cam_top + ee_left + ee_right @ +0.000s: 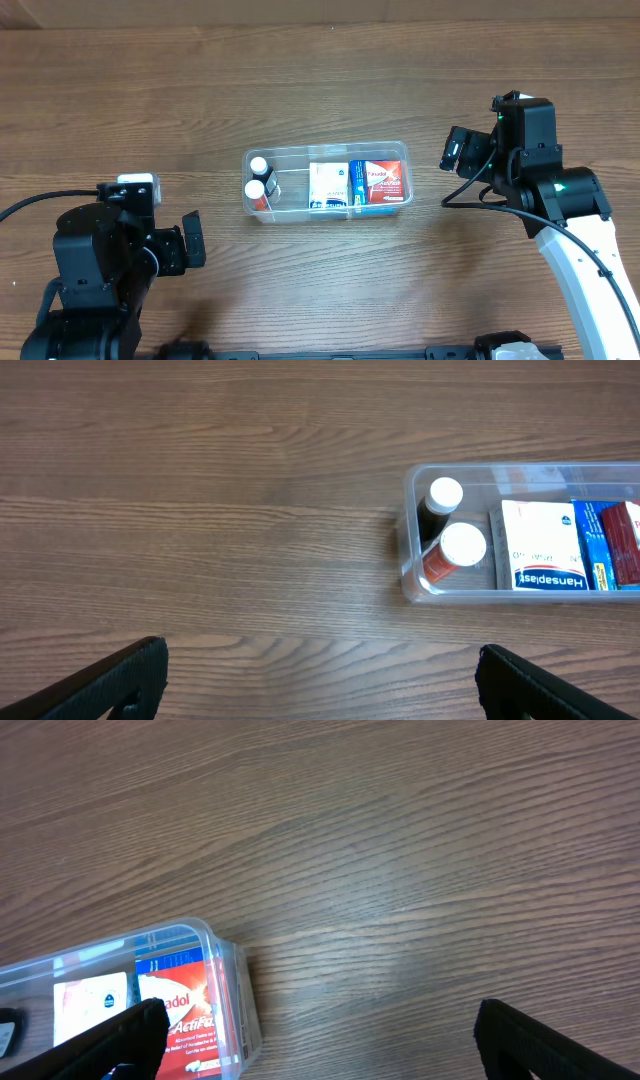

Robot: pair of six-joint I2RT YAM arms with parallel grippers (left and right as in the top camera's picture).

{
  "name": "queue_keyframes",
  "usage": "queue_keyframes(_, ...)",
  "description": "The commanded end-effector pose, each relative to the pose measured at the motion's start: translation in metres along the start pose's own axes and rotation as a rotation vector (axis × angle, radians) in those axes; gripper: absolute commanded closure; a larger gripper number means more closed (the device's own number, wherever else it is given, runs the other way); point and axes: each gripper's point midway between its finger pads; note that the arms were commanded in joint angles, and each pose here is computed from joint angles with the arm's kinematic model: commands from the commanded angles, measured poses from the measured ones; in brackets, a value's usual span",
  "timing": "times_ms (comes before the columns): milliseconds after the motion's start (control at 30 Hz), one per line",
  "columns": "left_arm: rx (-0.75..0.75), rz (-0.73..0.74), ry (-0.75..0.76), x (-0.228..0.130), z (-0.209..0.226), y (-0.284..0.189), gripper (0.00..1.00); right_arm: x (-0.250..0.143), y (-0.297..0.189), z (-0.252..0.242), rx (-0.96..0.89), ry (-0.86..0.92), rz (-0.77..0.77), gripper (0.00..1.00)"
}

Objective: Pack container

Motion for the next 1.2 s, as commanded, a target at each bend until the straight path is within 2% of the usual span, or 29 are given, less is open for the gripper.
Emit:
queue_keyframes(0, 0.009, -0.002, 0.017, 0.0, 0.001, 0.001, 0.0, 0.003, -0.005, 0.001, 0.003, 0.001, -0.02, 0.0)
queue_keyframes(467, 0.009, -0.002, 0.017, 0.0, 0.001, 0.001, 0.0, 0.004, -0.008, 0.0, 0.005, 0.002, -0.03, 0.0)
queue_keyframes(667, 0.009, -0.002, 0.017, 0.0, 0.001, 0.001, 0.0, -0.004, -0.032, -0.008, 0.011, -0.003, -0.161, 0.0)
queue_keyframes(833, 0.009, -0.002, 0.017, 0.0, 0.001, 0.001, 0.0, -0.046, -0.025, -0.015, 0.067, 0.006, -0.31, 0.0)
queue_keyframes(1033, 0.009, -0.002, 0.017, 0.0, 0.001, 0.001, 0.0, -0.078, -0.039, -0.018, 0.166, 0.02, -0.556, 0.0)
queue_keyframes(1167, 0.009, -0.002, 0.017, 0.0, 0.001, 0.001, 0.0, -0.088, -0.041, -0.014, 0.221, 0.011, -0.644, 0.0)
Point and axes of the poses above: each gripper's point midway between its finger pads, its own y axis out along the fingers, its own z axis along the line the jaws close on, x = y × z, and after that the axes turned 6 degrees about -y, right-handed
